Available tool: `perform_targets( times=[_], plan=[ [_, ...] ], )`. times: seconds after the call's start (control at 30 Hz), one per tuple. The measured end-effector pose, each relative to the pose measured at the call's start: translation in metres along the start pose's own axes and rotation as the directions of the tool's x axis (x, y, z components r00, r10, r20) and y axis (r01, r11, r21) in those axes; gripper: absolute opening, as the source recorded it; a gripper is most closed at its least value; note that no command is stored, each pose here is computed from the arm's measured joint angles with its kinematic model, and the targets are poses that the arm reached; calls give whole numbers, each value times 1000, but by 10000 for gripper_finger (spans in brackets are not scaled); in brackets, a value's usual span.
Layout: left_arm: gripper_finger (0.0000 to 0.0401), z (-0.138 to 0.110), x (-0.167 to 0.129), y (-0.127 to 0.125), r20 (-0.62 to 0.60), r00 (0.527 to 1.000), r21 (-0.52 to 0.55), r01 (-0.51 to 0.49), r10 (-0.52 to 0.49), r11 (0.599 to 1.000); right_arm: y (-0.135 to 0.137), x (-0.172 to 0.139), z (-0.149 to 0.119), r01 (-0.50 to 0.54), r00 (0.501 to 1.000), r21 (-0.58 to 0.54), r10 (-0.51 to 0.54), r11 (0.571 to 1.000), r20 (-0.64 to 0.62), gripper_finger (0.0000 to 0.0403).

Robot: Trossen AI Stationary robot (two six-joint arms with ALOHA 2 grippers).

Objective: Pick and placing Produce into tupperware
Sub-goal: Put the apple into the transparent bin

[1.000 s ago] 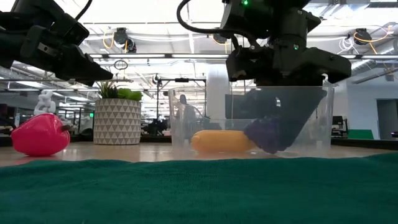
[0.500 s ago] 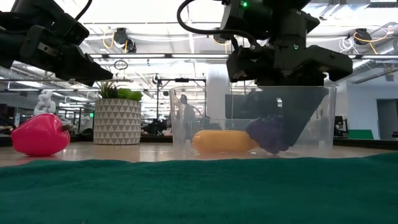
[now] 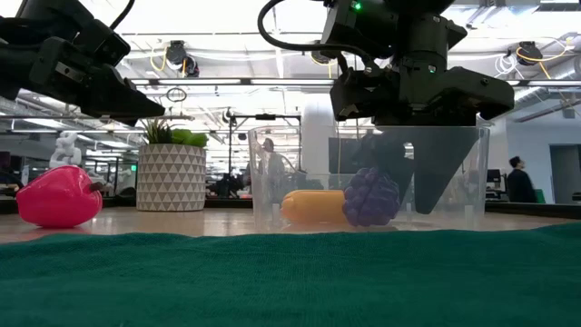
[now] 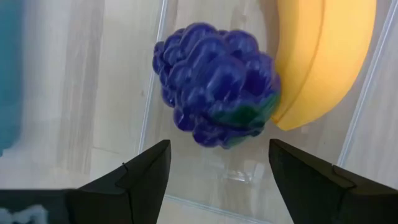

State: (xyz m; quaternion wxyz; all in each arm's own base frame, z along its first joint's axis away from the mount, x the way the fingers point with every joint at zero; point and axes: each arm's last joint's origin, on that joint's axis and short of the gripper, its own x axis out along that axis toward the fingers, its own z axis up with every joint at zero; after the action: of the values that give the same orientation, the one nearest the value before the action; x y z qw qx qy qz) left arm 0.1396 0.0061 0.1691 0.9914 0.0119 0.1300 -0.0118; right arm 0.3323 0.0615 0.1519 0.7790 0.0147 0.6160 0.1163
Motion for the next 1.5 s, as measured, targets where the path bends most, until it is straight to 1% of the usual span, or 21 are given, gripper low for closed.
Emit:
perform_targets(
  times=[0.3,0.47,0.73,0.87,1.07,1.27,1.5],
  plan=[
    [24,0,0,0,0,1000,-2,0,0,1000,0,-1,1,2,1000,0,-2,1000,-2,263],
    [24,0,0,0,0,1000,-2,0,0,1000,2,-10,12,23,999,-17,-23,1000,32,263],
    [24,0,0,0,0,1000,-7,0,0,1000,4,-21,18,41,999,-31,-41,999,18,263],
    [24,0,0,0,0,1000,-7,0,0,1000,3,-25,17,88,996,-25,-89,996,-14,263],
    [24,0,0,0,-1,1000,-7,0,0,1000,3,-28,15,116,993,-11,-116,993,-37,263],
    [24,0,0,0,-1,1000,-6,0,0,1000,3,-36,15,139,990,-13,-139,990,-18,263],
    [24,0,0,0,-1,1000,-6,0,0,1000,5,-44,14,139,990,-10,-139,990,2,263]
  ],
)
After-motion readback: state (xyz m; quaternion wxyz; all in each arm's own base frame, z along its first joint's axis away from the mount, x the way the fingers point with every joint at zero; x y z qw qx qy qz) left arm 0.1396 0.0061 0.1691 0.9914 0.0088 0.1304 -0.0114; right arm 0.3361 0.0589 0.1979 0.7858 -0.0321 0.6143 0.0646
